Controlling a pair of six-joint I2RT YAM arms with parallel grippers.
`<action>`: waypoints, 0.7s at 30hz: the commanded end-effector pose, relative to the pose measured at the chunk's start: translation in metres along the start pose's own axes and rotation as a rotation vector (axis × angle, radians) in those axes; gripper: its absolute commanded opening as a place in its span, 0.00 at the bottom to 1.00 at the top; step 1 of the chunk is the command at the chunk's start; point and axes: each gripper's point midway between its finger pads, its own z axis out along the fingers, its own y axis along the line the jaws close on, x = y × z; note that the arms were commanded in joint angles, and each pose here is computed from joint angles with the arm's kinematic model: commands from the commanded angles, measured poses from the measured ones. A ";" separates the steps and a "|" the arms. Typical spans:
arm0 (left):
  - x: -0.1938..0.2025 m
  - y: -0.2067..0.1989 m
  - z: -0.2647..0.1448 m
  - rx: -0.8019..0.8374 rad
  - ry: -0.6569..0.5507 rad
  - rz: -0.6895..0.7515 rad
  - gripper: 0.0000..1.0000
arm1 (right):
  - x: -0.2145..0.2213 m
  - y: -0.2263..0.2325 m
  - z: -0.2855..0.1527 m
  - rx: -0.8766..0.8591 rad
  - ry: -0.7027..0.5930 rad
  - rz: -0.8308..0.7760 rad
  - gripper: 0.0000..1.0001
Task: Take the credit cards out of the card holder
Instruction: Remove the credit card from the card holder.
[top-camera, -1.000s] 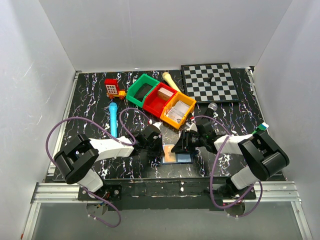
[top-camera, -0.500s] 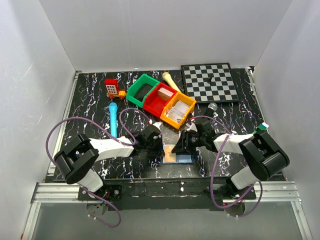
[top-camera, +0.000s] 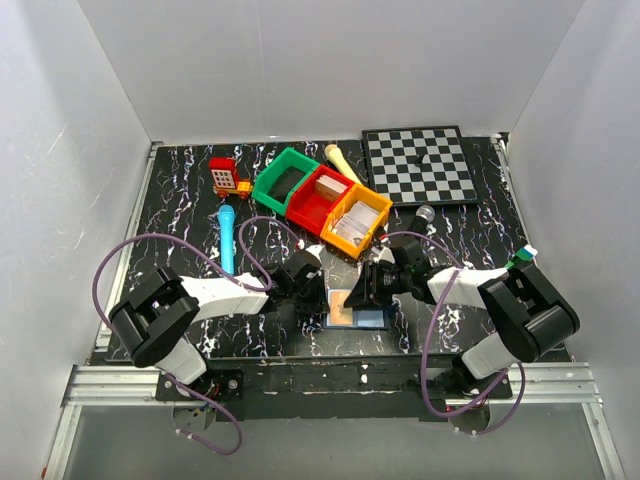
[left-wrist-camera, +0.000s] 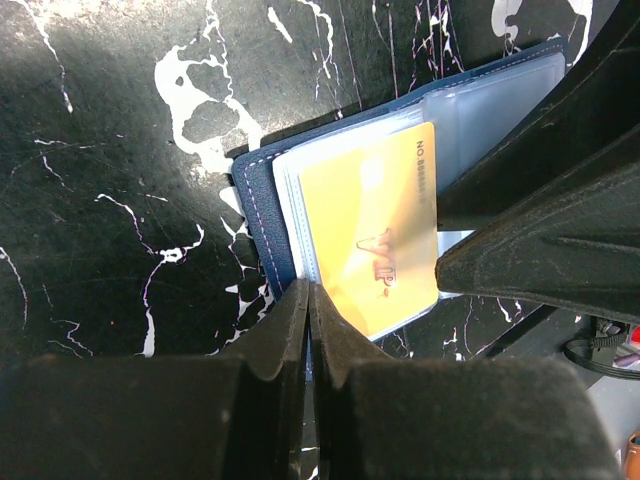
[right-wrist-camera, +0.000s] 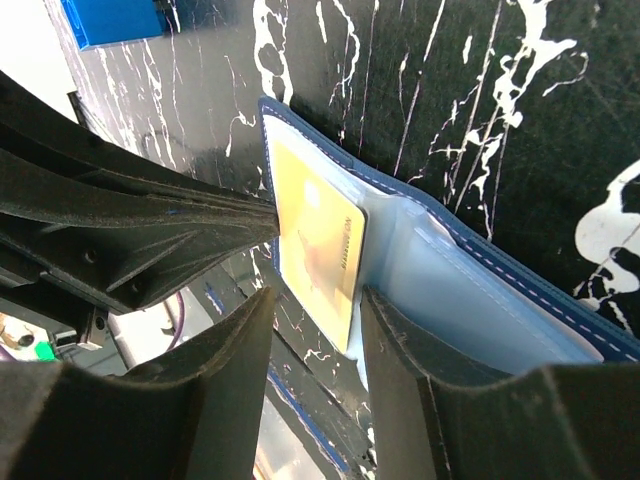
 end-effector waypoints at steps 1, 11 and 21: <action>0.002 0.006 0.003 -0.018 0.005 0.003 0.00 | -0.002 0.013 -0.003 -0.066 -0.008 -0.049 0.48; 0.006 0.007 0.008 -0.018 0.024 0.003 0.00 | 0.001 0.027 -0.005 -0.168 -0.010 -0.075 0.48; 0.010 0.007 0.011 -0.012 0.037 -0.001 0.00 | 0.000 0.042 -0.010 -0.265 -0.041 -0.104 0.48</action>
